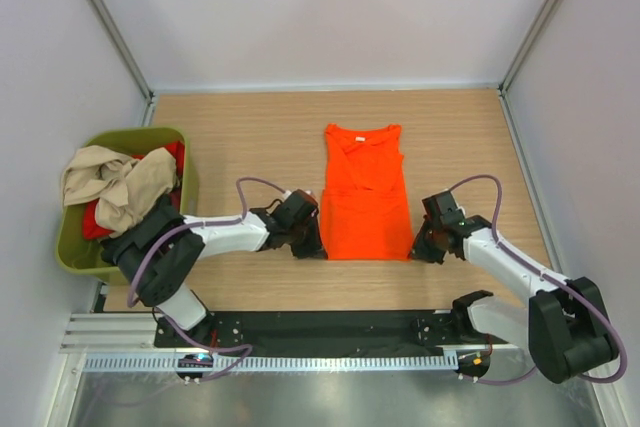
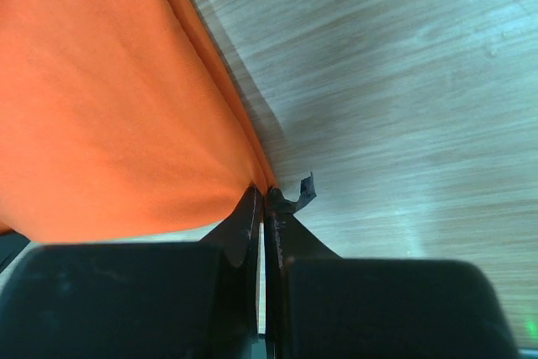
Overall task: Fold and stack the t-shirts
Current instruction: Fold the tshirt
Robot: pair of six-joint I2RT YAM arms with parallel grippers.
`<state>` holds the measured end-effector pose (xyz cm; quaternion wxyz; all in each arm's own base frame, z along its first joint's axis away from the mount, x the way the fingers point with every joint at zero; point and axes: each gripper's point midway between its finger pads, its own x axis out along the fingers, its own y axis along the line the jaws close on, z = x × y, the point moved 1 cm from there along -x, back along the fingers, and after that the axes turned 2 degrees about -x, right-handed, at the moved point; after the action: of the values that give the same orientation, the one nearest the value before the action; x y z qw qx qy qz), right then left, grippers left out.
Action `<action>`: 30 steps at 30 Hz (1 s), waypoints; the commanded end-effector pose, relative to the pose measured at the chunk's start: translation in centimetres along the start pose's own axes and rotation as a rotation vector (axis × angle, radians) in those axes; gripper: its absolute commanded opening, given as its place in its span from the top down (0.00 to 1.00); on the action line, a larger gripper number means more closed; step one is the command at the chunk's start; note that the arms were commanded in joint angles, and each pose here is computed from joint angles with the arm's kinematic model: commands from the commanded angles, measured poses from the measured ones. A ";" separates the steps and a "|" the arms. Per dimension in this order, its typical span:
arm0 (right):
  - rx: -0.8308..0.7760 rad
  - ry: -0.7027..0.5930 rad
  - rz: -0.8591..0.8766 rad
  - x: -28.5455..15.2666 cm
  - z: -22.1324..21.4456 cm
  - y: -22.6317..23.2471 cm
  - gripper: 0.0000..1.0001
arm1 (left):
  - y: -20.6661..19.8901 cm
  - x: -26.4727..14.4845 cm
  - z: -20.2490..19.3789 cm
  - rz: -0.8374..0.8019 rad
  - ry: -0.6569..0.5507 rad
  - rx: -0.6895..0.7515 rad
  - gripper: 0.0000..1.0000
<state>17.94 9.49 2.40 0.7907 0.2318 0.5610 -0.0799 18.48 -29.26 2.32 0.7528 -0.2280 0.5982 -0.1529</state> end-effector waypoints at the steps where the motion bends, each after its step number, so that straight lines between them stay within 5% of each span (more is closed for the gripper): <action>1: -0.015 0.001 -0.033 -1.0 -0.6 -1.1 0.99 | 3.0 -1.1 -1.6 0.114 0.015 0.002 1.00; 15: -0.014 -0.125 0.082 -7.5 1.8 1.4 0.99 | -1.3 -6.7 0.8 0.064 -0.116 0.042 1.00; 30: -0.063 -0.314 0.076 -11.8 10.6 6.7 0.99 | -6.4 -11.9 10.1 0.136 -0.326 0.139 1.00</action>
<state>22.64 9.49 15.38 0.8517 0.2277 0.4678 -0.0625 23.78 -28.65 16.41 0.8454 -0.1857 0.4841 -0.1287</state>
